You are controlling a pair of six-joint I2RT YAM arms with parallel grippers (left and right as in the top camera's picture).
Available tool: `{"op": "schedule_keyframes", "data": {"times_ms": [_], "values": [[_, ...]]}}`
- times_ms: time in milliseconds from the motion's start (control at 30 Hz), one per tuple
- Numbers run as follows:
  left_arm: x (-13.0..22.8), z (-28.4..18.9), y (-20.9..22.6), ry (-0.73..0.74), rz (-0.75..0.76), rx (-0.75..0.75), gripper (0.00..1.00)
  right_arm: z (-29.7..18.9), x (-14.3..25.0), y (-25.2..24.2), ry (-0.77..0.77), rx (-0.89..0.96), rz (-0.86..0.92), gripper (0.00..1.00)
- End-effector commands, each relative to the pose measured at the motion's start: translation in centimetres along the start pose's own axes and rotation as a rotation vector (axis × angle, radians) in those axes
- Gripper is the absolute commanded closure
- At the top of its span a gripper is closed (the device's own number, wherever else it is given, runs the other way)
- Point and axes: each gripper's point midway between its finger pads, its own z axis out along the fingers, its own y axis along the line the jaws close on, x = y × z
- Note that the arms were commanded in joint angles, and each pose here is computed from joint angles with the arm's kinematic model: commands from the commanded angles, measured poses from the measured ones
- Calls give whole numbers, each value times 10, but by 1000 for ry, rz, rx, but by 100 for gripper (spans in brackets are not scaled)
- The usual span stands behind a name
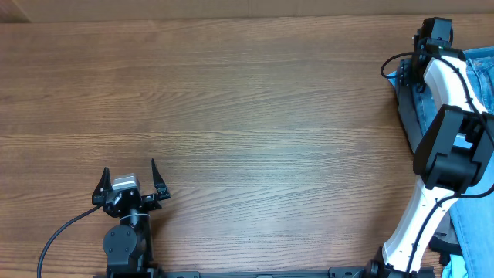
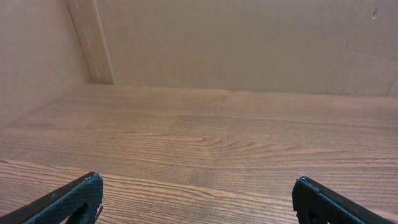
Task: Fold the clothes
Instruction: 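Grasp the light-blue jeans waistband with the right gripper and lift, then drag the jeans leftward across the table with the right gripper, release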
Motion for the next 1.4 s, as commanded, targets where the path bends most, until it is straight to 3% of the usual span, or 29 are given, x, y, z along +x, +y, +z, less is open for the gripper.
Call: {"op": "schedule_keyframes", "data": {"times_ms": [0, 133, 200, 300, 400, 667, 900, 1100, 1267, 1367], "values": [[0, 0, -2, -7, 17, 8, 0, -3, -2, -1, -9, -2, 4, 32], [0, 0, -2, -7, 17, 8, 0, -3, -1, -2, -8, -1, 5, 41], [0, 0, -2, -7, 17, 8, 0, -4, -3, 0, -12, -2, 18, 56], [0, 0, -2, -7, 17, 8, 0, -10, -10, 3, -27, -5, 52, 88], [0, 0, -2, -7, 17, 8, 0, -20, -20, 4, -48, -7, 50, 96], [0, 0, -2, -7, 17, 8, 0, -87, -62, -30, -221, 11, 220, 96], [0, 0, -2, -7, 17, 8, 0, -233, -102, -115, -551, 97, 421, 96], [0, 0, -2, -7, 17, 8, 0, -345, -92, -170, -735, 230, 427, 96], [0, 0, -2, -7, 17, 8, 0, -418, -80, -174, -867, 205, 452, 96], [0, 0, -2, -7, 17, 8, 0, -468, -83, -138, -980, 79, 400, 96]]}}
